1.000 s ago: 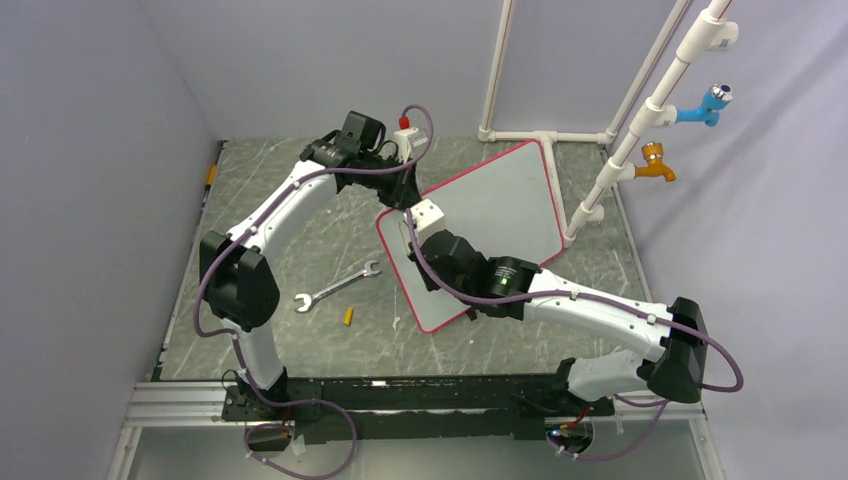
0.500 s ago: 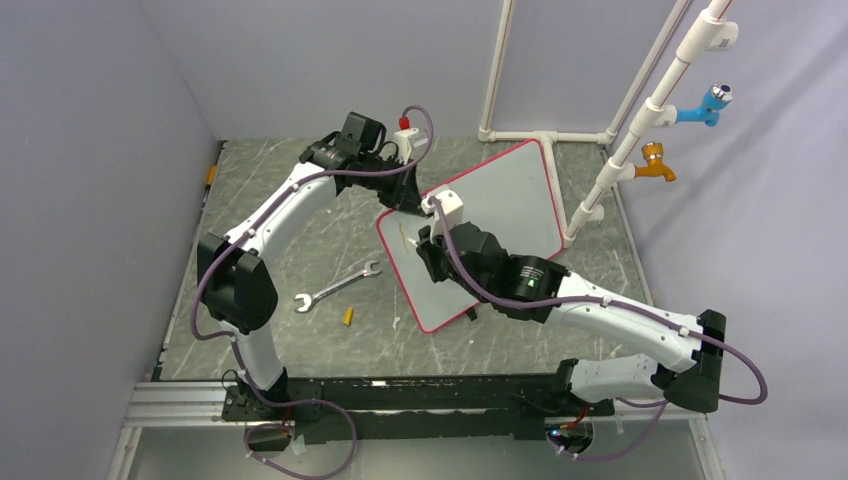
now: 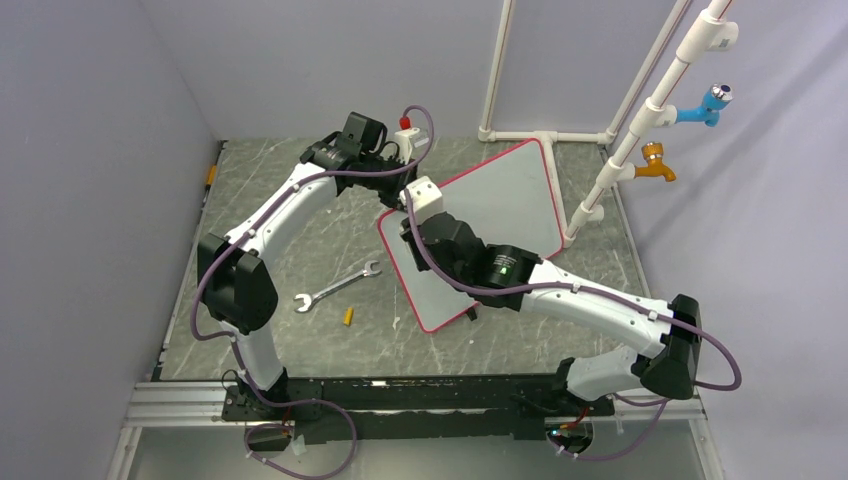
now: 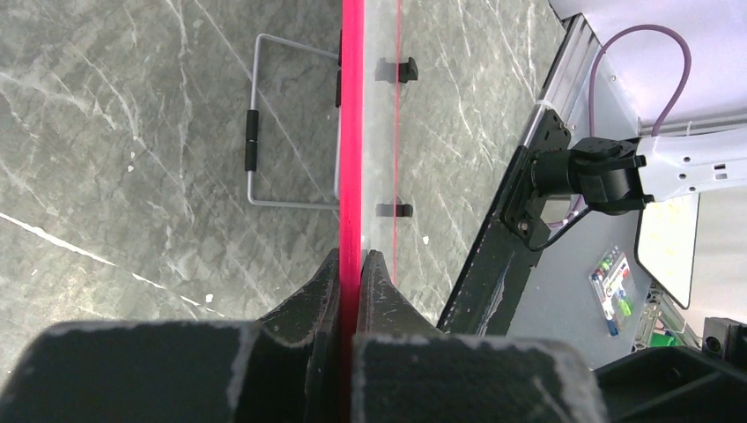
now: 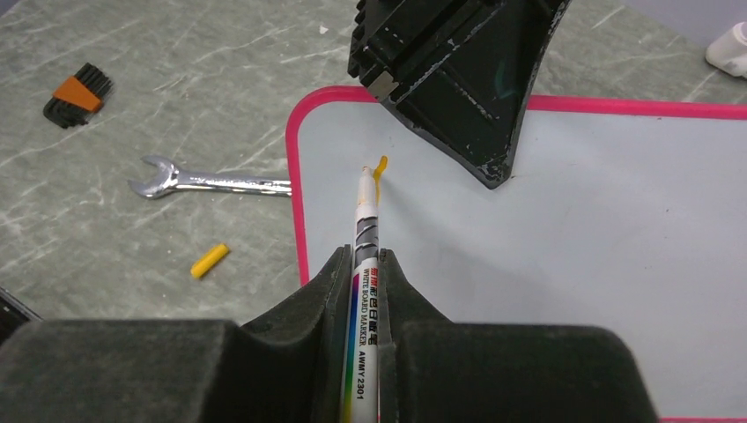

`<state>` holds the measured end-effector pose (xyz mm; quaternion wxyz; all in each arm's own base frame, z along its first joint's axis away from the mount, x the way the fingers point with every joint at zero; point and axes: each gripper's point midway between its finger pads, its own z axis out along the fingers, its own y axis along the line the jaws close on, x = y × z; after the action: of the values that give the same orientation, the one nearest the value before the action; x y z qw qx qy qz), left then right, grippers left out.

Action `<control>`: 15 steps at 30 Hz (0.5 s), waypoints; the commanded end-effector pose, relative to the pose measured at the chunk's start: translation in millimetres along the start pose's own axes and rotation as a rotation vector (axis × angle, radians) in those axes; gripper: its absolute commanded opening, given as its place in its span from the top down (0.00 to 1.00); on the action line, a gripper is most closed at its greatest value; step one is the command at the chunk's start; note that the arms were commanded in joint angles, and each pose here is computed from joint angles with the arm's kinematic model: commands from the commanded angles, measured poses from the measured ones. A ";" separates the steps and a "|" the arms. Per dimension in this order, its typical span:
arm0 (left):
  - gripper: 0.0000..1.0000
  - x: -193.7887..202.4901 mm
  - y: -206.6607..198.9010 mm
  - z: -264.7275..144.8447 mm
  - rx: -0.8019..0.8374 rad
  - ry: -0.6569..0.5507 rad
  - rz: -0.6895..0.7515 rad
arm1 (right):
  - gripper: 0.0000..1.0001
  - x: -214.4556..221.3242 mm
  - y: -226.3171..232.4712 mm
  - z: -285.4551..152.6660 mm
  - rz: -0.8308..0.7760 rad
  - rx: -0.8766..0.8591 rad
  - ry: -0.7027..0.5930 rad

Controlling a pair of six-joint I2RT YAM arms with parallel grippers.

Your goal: Write a sentence on the whiteboard

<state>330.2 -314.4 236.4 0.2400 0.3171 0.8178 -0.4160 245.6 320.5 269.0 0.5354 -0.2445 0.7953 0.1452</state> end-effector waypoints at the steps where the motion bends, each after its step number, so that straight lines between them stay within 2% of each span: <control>1: 1.00 6.4 44.2 4.3 -0.231 0.026 0.125 | 1.00 -36.8 -8.7 -2.7 0.040 0.030 -0.096; 15: 1.00 6.6 41.9 4.2 -0.231 0.029 0.141 | 1.00 -23.5 -15.5 5.6 0.058 0.024 -0.067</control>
<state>329.4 -315.3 237.1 0.2418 0.3185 0.8177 -0.4140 262.3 311.3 271.0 0.5420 -0.2256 0.7982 0.1352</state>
